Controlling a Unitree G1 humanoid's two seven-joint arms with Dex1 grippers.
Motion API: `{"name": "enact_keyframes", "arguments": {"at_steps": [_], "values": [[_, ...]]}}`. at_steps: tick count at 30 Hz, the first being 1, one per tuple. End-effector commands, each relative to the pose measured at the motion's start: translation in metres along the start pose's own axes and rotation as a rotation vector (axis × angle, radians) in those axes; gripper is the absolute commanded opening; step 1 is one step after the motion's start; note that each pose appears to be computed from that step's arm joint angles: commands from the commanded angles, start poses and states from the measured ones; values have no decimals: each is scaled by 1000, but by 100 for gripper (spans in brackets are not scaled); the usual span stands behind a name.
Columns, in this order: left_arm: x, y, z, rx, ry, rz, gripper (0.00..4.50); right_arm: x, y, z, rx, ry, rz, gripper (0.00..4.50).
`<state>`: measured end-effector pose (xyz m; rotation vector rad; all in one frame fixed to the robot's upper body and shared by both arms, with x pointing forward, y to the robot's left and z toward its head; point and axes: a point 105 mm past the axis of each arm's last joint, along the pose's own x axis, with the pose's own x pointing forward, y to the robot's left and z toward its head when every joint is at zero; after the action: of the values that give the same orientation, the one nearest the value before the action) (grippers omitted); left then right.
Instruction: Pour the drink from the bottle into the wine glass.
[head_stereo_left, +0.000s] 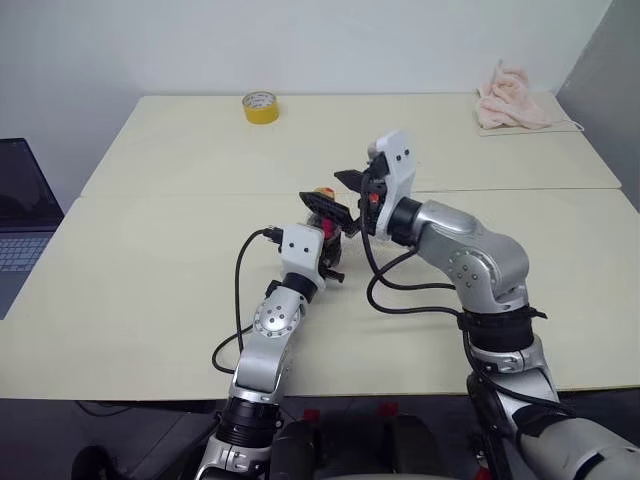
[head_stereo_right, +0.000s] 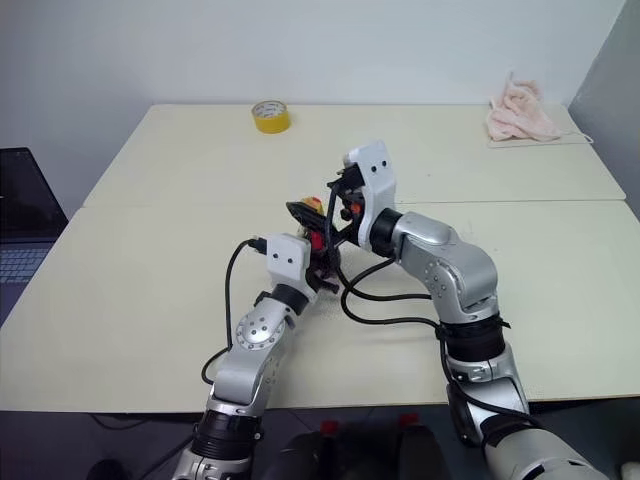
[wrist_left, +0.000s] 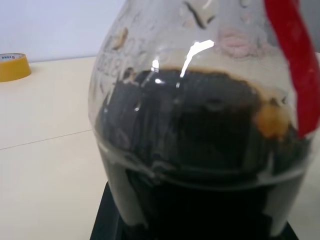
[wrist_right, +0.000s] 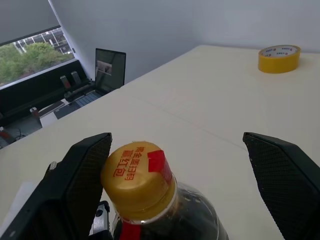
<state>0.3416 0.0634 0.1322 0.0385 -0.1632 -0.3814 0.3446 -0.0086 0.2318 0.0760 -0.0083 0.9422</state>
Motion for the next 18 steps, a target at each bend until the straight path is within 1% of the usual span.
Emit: {"name": "enact_keyframes", "arguments": {"at_steps": [1,9,18], "values": [[0,-1,19,9,-81,-4,102,-7,3,13,-29,-47,9,450],[0,-1,19,8,-79,-3,102,-14,-3,10,-44,-27,-12,450],[0,0,19,10,-77,3,102,-23,-2,11,-65,-24,17,450]]}}
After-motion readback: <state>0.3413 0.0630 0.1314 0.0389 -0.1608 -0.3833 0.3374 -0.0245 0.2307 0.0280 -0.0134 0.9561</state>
